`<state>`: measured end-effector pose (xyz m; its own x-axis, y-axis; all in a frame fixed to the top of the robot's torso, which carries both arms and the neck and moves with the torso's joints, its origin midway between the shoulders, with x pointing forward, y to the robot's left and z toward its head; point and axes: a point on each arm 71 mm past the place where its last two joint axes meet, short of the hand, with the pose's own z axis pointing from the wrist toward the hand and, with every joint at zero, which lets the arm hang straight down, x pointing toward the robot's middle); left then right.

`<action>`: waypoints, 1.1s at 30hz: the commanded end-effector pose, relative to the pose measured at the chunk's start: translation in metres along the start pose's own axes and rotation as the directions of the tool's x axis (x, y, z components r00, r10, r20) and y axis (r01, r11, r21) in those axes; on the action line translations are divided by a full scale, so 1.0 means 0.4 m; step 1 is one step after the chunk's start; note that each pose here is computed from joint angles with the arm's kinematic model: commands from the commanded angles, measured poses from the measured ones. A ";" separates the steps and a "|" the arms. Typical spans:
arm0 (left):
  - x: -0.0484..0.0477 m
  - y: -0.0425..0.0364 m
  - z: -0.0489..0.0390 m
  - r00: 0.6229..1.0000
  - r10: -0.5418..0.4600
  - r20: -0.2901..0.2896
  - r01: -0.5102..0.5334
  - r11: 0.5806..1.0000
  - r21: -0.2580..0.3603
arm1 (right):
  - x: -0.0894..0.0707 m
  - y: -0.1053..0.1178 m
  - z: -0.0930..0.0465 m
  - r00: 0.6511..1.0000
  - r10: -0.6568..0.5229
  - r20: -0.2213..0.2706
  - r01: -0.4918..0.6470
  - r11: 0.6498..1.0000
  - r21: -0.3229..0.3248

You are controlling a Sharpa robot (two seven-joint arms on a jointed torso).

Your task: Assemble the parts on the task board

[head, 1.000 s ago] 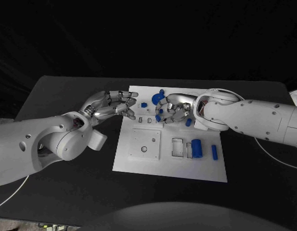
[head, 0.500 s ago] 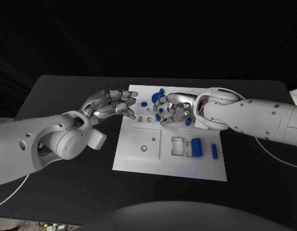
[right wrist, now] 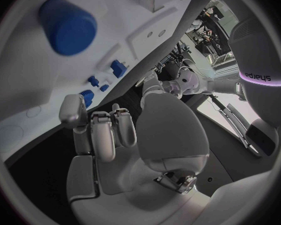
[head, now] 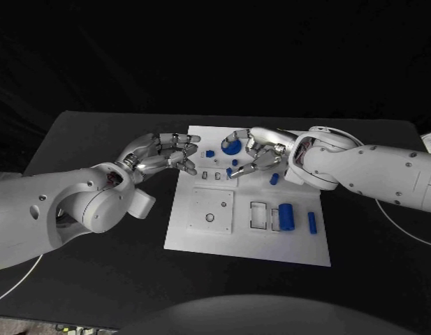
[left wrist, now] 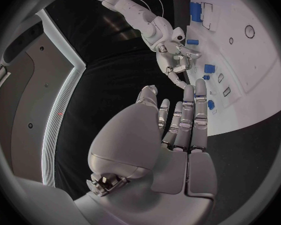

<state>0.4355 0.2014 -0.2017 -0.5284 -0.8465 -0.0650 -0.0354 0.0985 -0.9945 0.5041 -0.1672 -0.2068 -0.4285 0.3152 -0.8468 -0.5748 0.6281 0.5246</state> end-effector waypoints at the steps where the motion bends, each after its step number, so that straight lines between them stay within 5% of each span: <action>1: 0.002 -0.005 0.001 1.000 -0.001 -0.002 0.001 1.000 0.022 | -0.042 0.026 -0.009 0.988 0.083 0.130 -0.066 0.989 -0.134; 7: -0.002 -0.009 0.000 0.999 0.045 0.028 -0.047 0.998 0.042 | -0.121 0.039 -0.046 0.967 0.168 0.192 -0.130 0.972 -0.196; 12: -0.016 -0.015 -0.007 0.978 0.181 0.104 -0.186 0.982 0.040 | -0.201 0.047 -0.119 0.955 0.173 0.241 -0.125 0.972 -0.201; 18: -0.044 -0.038 -0.006 0.916 0.370 0.153 -0.360 0.929 -0.092 | -0.242 0.047 -0.180 0.949 0.163 0.269 -0.125 0.981 -0.150; 24: -0.071 -0.104 0.021 0.838 0.545 -0.028 -0.514 0.772 -0.373 | -0.244 0.039 -0.201 0.955 0.169 0.245 -0.153 0.985 -0.081; 27: -0.080 -0.146 0.030 0.783 0.596 -0.180 -0.592 0.624 -0.509 | -0.239 0.039 -0.199 0.957 0.177 0.228 -0.171 0.984 -0.047; 33: -0.082 -0.206 0.067 0.719 0.601 -0.350 -0.663 0.439 -0.607 | -0.235 0.048 -0.197 0.952 0.212 0.221 -0.215 0.977 -0.011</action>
<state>0.4851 0.1976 -0.1058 -0.5640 -0.5293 -0.6338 -0.0795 0.7988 -0.5964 0.4776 -0.2410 -0.1065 -0.3393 0.5852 -0.7365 -0.5412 0.5189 0.6617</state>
